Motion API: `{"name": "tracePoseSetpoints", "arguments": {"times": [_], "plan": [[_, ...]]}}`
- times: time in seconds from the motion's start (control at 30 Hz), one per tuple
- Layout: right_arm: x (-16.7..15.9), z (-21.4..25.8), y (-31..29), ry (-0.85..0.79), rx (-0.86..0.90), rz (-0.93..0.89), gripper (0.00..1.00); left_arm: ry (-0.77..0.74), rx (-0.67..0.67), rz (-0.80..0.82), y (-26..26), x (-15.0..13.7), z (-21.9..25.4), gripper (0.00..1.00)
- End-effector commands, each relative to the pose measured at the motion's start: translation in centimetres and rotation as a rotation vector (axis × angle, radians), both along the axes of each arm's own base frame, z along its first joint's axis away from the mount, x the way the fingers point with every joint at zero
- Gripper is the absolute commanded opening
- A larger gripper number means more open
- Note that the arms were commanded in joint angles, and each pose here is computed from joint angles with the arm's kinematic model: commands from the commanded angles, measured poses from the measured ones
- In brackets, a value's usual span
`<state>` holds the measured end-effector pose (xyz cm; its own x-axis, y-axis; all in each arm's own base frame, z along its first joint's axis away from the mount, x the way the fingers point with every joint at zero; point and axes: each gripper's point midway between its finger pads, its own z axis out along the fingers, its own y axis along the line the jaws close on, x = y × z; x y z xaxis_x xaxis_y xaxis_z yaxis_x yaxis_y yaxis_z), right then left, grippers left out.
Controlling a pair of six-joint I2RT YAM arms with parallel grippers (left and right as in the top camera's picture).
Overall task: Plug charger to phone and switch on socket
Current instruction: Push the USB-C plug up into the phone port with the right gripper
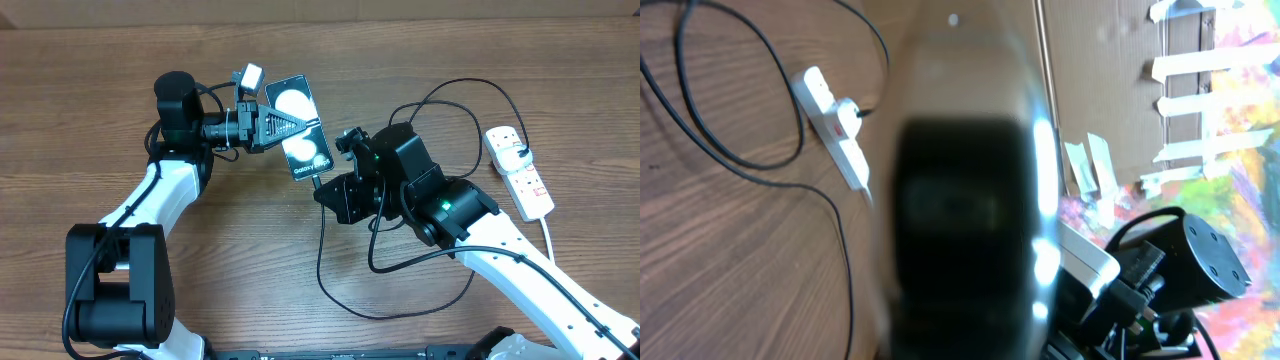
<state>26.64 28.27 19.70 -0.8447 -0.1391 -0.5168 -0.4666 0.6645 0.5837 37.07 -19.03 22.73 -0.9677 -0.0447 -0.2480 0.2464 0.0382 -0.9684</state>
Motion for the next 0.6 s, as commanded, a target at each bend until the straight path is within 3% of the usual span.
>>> {"name": "tracePoseSetpoints", "arguments": {"times": [0.0,0.1,0.4,0.5,0.57], "plan": [[4.1,3.0,-0.9,-0.187,-0.005,-0.109,0.04,-0.041,-0.029,-0.134,-0.6,-2.2,0.8,0.04],[4.4,3.4,-0.7,-0.204,0.008,-0.111,0.06,-0.049,-0.029,-0.137,-0.8,-2.2,0.8,0.04],[2.3,0.5,-2.0,-0.072,-0.087,-0.103,0.33,-0.077,-0.005,-0.036,-0.2,-0.4,0.5,0.04],[1.3,-0.2,-2.7,-0.028,-0.121,-0.099,0.54,-0.097,0.006,0.003,0.0,0.3,0.3,0.04],[0.4,-0.5,-3.3,0.003,-0.145,-0.097,0.83,-0.102,0.014,0.03,0.0,0.7,0.2,0.04]]}}
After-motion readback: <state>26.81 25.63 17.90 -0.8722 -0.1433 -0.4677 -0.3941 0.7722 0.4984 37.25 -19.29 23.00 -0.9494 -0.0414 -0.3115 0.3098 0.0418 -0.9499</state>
